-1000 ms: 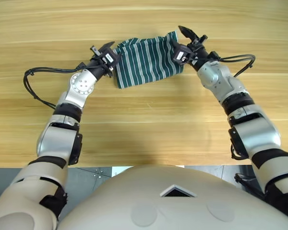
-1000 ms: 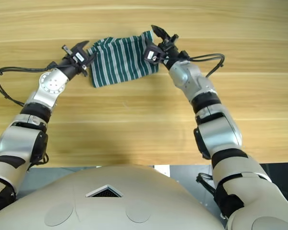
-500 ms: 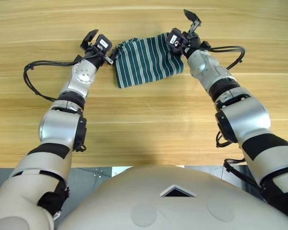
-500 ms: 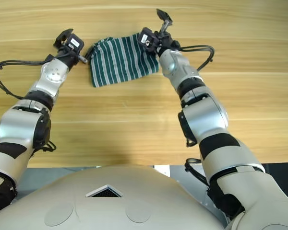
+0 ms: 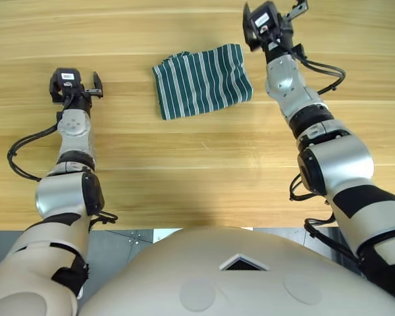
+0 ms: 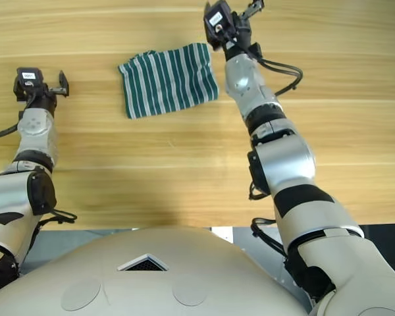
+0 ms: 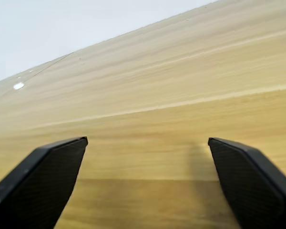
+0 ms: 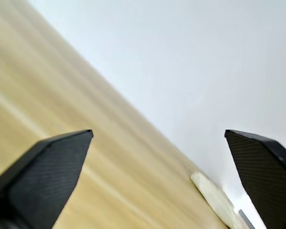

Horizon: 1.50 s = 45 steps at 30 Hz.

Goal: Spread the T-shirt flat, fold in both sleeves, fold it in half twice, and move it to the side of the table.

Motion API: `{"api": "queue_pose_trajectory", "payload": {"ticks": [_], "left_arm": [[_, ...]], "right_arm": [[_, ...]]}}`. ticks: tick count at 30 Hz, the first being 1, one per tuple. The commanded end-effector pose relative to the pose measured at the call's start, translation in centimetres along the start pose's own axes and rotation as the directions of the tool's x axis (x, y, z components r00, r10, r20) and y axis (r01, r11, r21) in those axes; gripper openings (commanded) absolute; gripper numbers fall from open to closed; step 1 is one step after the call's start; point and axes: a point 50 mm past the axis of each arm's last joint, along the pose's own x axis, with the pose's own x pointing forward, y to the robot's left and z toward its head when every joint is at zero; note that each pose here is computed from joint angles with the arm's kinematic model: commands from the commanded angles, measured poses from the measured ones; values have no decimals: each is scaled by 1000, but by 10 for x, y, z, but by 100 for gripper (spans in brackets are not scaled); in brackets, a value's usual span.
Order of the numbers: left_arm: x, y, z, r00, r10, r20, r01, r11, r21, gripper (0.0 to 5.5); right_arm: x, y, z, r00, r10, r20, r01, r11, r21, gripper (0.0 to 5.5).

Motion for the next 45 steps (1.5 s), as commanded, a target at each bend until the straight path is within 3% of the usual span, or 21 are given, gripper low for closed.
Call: {"api": "queue_pose_trajectory", "payload": {"ticks": [1, 5, 9, 13, 17, 19, 21, 25, 30, 33, 37, 39, 41, 45], "left_arm": [[-19, -27, -31, 995, -43, -86, 33, 994, -108, 471], [-25, -51, -38, 988, -107, -109, 92, 986, -136, 471], [-29, -57, -41, 985, -128, -118, 112, 984, -135, 471], [-28, -56, -40, 987, -114, -111, 97, 984, -150, 471], [-30, -62, -40, 985, -135, -108, 117, 981, -152, 471], [-31, -64, -41, 984, -143, -106, 126, 980, -151, 471], [-32, -66, -42, 984, -146, -106, 130, 981, -144, 471], [-35, -70, -44, 983, -152, -100, 136, 979, -152, 471], [-44, -67, -51, 987, -133, -85, 115, 974, -197, 471], [-53, -64, -58, 989, -122, -79, 102, 971, -217, 471], [-66, -53, -69, 995, -62, -79, 43, 975, -217, 471], [-73, -44, -75, 997, -23, -80, 6, 978, -208, 471], [-80, -33, -80, 997, 33, -72, -47, 978, -201, 471], [-84, -20, -75, 995, 102, -4, -101, 975, -196, 471]], "right_arm": [[-34, 60, 18, 956, 259, 136, -259, 966, -17, 509], [-49, 90, 6, 901, 434, 11, -431, 897, -102, 509], [-31, 90, 3, 876, 470, -109, -482, 863, -153, 509], [-14, 84, 2, 841, 469, -271, -504, 861, -74, 509], [-11, 65, -21, 777, 397, -489, -352, 917, 186, 509], [-17, 40, -44, 729, 300, -616, -144, 946, 289, 509], [-33, 7, -75, 648, 175, -741, 87, 950, 300, 509], [-85, -43, -124, 436, 8, -900, 366, 912, 186, 509], [-162, -91, -163, 100, -157, -982, 674, 737, -49, 509], [-203, -106, -172, -96, -217, -971, 757, 617, -213, 509], [-220, -108, -173, -223, -251, -942, 779, 535, -327, 509], [-212, -108, -171, -215, -269, -939, 804, 497, -327, 509], [-190, -114, -166, -152, -315, -937, 848, 444, -287, 509], [-114, -137, -137, 192, -511, -838, 879, 469, -85, 509]]}}
